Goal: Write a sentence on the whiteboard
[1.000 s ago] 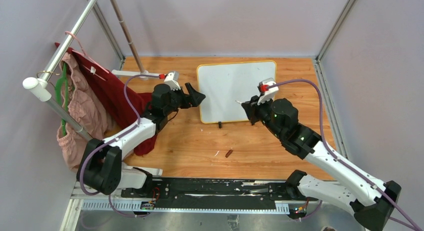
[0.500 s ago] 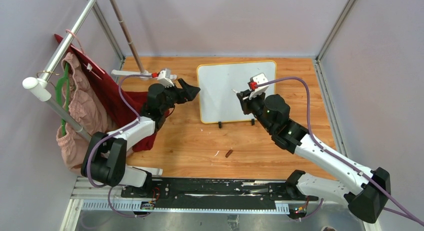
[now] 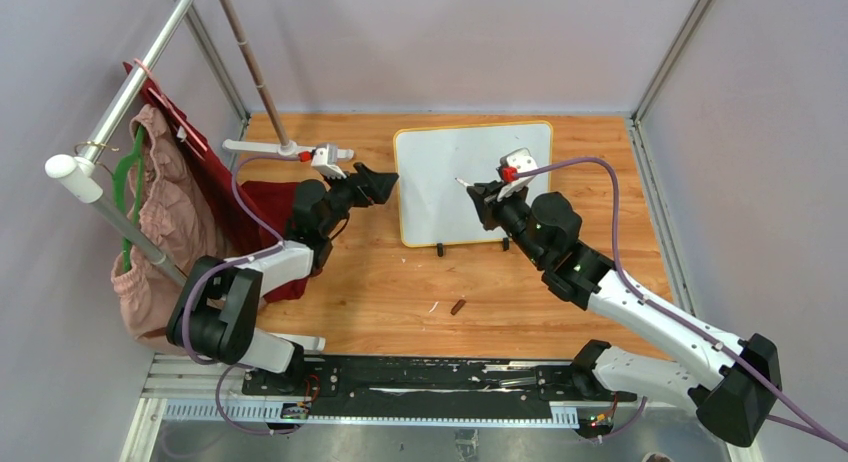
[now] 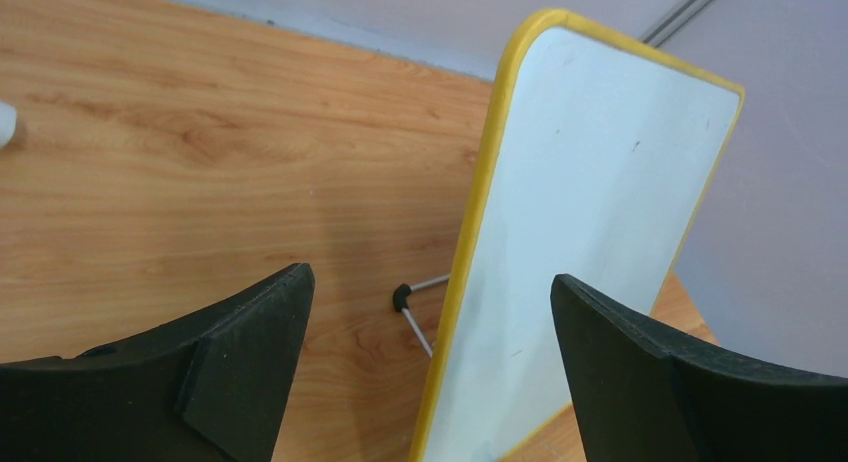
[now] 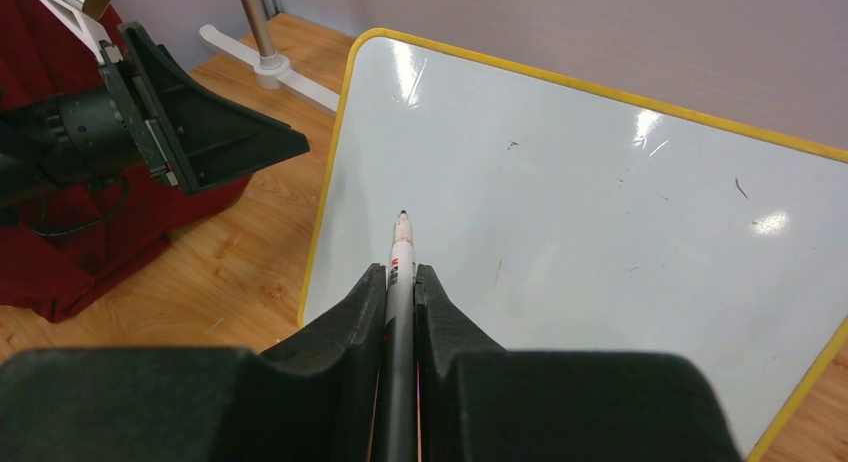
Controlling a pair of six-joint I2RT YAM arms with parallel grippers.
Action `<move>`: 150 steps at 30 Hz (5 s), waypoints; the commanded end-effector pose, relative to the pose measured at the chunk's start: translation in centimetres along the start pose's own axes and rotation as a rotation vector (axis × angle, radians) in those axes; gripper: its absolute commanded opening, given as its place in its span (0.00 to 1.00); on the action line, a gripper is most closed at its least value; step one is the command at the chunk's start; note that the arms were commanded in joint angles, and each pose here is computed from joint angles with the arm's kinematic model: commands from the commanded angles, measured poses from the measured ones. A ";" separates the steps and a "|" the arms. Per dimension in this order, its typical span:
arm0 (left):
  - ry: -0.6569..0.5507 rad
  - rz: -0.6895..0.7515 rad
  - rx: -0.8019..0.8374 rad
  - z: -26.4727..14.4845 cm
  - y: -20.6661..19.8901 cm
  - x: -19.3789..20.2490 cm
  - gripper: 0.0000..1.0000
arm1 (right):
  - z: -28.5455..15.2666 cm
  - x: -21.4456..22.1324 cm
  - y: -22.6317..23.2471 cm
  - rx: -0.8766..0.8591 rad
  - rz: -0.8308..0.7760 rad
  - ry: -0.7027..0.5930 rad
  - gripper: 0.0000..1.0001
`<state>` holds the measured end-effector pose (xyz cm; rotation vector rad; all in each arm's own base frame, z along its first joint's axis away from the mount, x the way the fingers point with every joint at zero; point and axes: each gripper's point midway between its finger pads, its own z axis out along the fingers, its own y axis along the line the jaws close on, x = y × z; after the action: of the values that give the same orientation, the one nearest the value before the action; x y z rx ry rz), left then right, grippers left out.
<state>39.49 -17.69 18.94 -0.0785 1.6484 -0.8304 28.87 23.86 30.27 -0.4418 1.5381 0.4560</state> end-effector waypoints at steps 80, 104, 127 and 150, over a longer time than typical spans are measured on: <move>0.206 -0.098 0.258 0.9 -0.3 5.9 0.61 | 12.0 0.7 3.4 0.083 -0.050 -0.144 0.00; 0.190 -0.103 0.278 0.9 -0.8 5.5 0.51 | 13.2 2.6 2.0 0.120 -0.035 -0.116 0.00; 0.163 -0.111 0.308 0.8 -1.5 4.7 0.47 | 12.6 5.2 0.9 0.152 -0.062 -0.046 0.00; 0.157 -0.116 0.316 0.8 -1.7 4.6 0.44 | 10.7 6.8 -0.6 0.193 -0.077 -0.001 0.00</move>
<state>38.76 -21.57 17.16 0.1286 1.6225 -1.1724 37.69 31.24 23.40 -0.4020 1.5290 0.2932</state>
